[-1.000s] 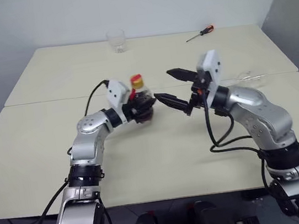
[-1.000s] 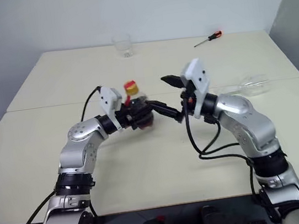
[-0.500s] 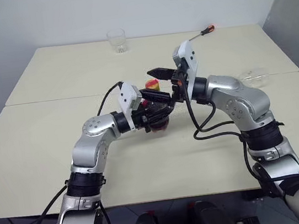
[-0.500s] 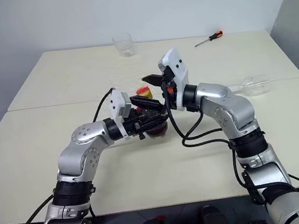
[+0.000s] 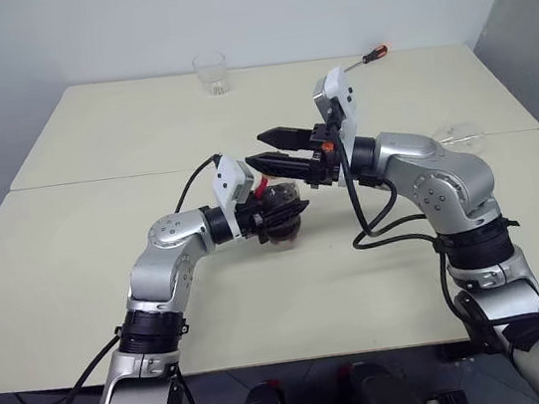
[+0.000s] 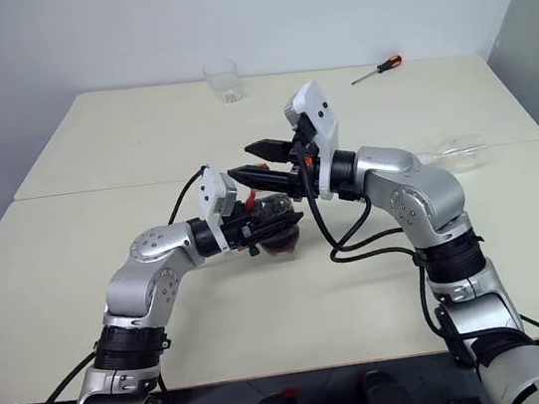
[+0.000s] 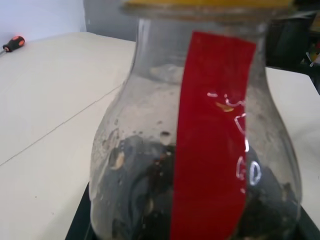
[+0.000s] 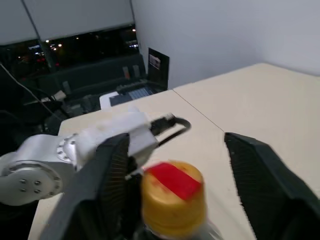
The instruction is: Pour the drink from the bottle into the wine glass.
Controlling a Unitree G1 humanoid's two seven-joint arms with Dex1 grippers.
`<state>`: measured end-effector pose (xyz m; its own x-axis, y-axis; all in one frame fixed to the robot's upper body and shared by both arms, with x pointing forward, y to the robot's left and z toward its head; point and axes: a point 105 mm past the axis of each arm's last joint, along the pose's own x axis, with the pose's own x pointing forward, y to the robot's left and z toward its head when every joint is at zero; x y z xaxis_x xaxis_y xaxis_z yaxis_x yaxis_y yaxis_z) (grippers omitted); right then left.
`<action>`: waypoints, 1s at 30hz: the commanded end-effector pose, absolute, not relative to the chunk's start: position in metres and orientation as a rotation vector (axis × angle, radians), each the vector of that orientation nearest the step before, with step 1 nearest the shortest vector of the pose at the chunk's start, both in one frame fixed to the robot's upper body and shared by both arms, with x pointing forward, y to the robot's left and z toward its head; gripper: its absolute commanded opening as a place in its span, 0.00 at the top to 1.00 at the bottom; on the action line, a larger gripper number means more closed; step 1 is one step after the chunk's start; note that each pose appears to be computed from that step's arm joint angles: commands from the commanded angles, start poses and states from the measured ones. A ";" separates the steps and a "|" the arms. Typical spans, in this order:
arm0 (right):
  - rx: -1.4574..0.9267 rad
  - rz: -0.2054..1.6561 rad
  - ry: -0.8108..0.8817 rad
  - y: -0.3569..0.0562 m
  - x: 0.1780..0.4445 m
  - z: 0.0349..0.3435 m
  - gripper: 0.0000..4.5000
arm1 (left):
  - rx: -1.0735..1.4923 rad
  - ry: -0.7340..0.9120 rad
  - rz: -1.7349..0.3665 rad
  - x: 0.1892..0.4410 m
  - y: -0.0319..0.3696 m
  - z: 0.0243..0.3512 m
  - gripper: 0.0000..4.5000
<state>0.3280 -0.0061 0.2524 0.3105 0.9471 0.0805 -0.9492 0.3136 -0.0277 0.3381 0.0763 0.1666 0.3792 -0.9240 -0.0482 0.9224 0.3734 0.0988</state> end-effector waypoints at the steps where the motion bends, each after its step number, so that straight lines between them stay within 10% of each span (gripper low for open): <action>1: 0.020 1.291 -0.153 -0.005 0.319 0.270 0.65 | 0.149 -0.089 -1.211 0.336 0.071 0.184 0.57; 6: 0.017 1.300 -0.154 -0.005 0.318 0.270 0.99 | 0.147 -0.097 -1.220 0.333 0.068 0.187 0.57; 12: 0.017 1.302 -0.162 -0.007 0.318 0.272 0.99 | 0.149 -0.104 -1.223 0.332 0.068 0.190 0.57; 20: 0.035 1.302 -0.156 -0.012 0.318 0.276 0.51 | 0.152 -0.107 -1.219 0.332 0.069 0.191 0.57; 30: 0.020 1.287 -0.130 -0.011 0.322 0.265 0.51 | 0.153 -0.117 -1.227 0.334 0.065 0.195 0.57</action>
